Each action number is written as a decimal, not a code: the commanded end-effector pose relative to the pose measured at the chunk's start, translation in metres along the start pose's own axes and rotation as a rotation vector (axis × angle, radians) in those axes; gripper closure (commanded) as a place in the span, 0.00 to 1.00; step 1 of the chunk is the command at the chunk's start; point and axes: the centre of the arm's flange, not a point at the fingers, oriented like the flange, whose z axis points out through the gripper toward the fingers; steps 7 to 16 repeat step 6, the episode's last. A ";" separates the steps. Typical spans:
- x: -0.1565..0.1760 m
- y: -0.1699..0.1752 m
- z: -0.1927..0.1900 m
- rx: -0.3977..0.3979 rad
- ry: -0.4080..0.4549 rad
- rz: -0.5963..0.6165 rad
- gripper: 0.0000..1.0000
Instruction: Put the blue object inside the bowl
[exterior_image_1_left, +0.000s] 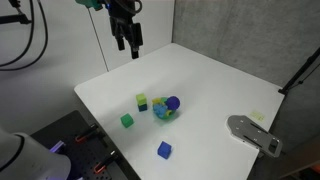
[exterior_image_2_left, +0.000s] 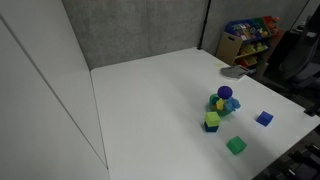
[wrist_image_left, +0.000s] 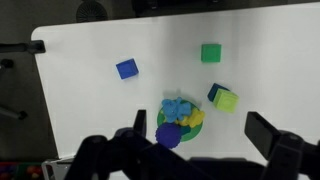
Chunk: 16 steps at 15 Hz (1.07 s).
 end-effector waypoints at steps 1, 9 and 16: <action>0.006 0.006 -0.008 0.008 -0.037 -0.089 0.00; 0.001 0.004 0.003 0.004 -0.024 -0.105 0.00; 0.001 0.004 0.003 0.004 -0.024 -0.105 0.00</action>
